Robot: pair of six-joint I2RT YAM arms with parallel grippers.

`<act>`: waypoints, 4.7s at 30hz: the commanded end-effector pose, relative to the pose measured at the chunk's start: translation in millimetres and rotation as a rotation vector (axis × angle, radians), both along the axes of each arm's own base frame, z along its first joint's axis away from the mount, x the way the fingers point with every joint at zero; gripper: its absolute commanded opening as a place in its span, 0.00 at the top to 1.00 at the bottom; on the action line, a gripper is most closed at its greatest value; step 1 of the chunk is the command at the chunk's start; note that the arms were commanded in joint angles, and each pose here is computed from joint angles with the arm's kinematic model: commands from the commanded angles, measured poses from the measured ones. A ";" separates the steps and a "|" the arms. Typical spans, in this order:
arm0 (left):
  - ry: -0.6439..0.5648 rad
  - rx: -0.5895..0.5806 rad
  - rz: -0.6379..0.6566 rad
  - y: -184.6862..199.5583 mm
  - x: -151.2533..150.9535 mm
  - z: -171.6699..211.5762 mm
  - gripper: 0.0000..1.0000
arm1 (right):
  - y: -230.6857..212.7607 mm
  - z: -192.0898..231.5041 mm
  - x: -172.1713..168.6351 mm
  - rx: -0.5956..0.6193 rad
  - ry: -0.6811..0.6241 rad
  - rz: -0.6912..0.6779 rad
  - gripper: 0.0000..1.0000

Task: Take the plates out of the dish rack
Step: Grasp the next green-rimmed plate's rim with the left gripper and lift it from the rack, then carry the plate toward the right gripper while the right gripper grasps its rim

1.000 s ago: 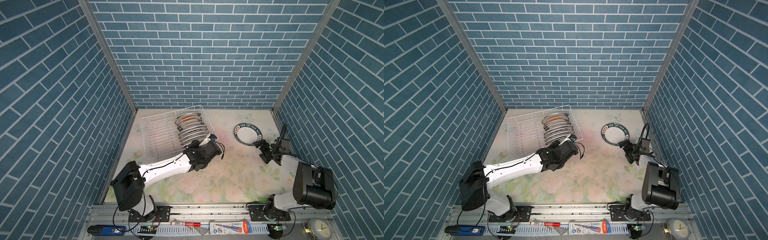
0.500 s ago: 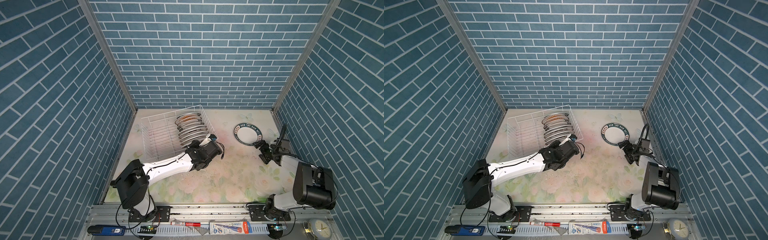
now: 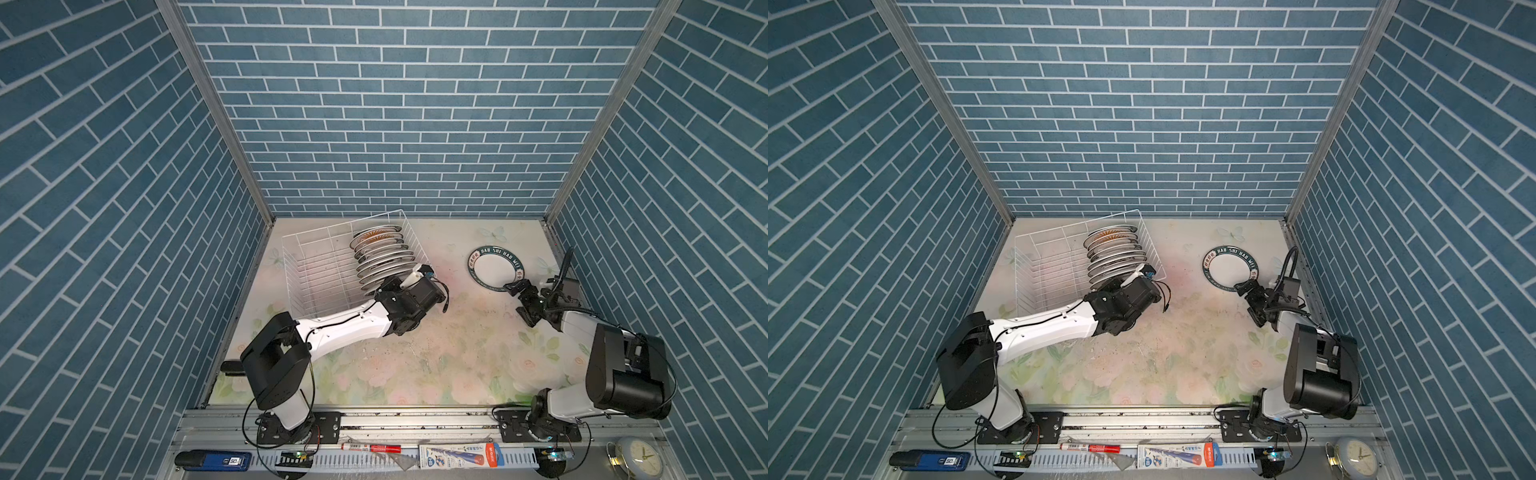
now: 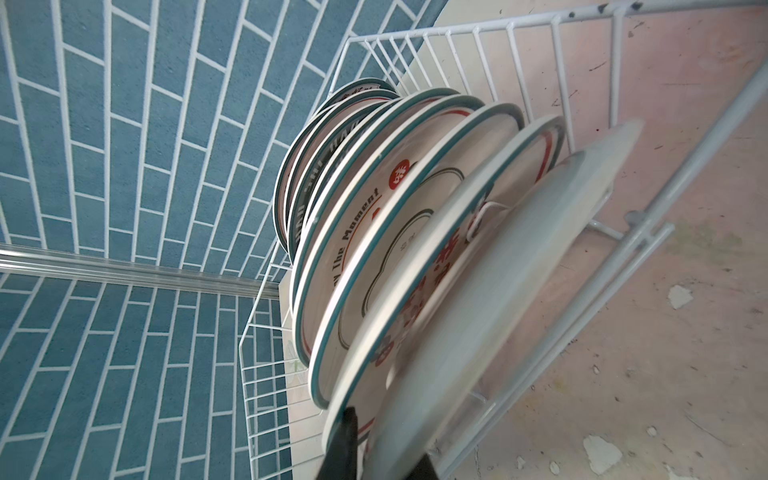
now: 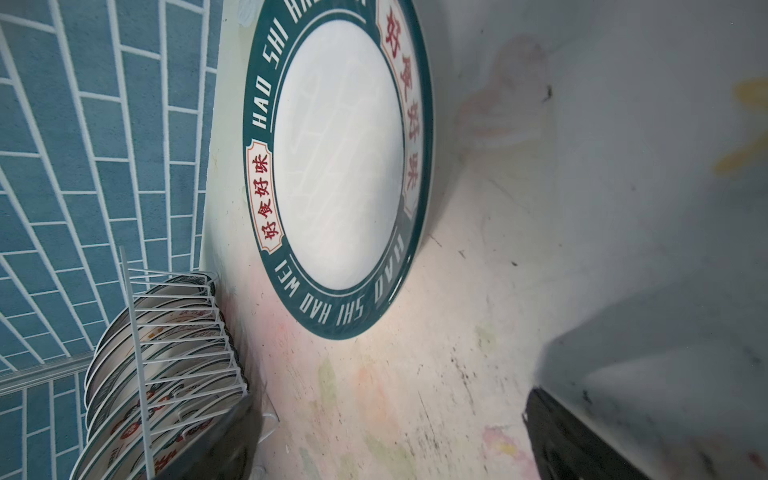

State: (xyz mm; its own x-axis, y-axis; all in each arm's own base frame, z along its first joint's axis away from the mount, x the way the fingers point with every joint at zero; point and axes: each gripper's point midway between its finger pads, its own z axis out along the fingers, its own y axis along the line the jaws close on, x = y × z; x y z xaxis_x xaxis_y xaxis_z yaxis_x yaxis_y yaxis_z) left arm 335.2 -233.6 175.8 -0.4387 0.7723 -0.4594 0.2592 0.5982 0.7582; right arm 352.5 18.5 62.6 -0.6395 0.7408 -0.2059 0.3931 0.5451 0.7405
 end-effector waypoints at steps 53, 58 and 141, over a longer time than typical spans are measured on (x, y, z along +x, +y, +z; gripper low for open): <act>-0.064 -0.077 -0.083 -10.8 -25.5 72.7 1.00 | 16.1 11.2 11.2 0.076 -0.107 0.086 0.01; -0.092 -0.100 -0.117 -18.1 -39.5 92.8 1.00 | 17.4 14.7 12.0 0.084 -0.119 0.089 0.01; 0.536 -1.735 -0.191 -98.2 -27.5 111.3 0.99 | 195.5 222.1 -64.2 0.205 -1.010 0.510 0.81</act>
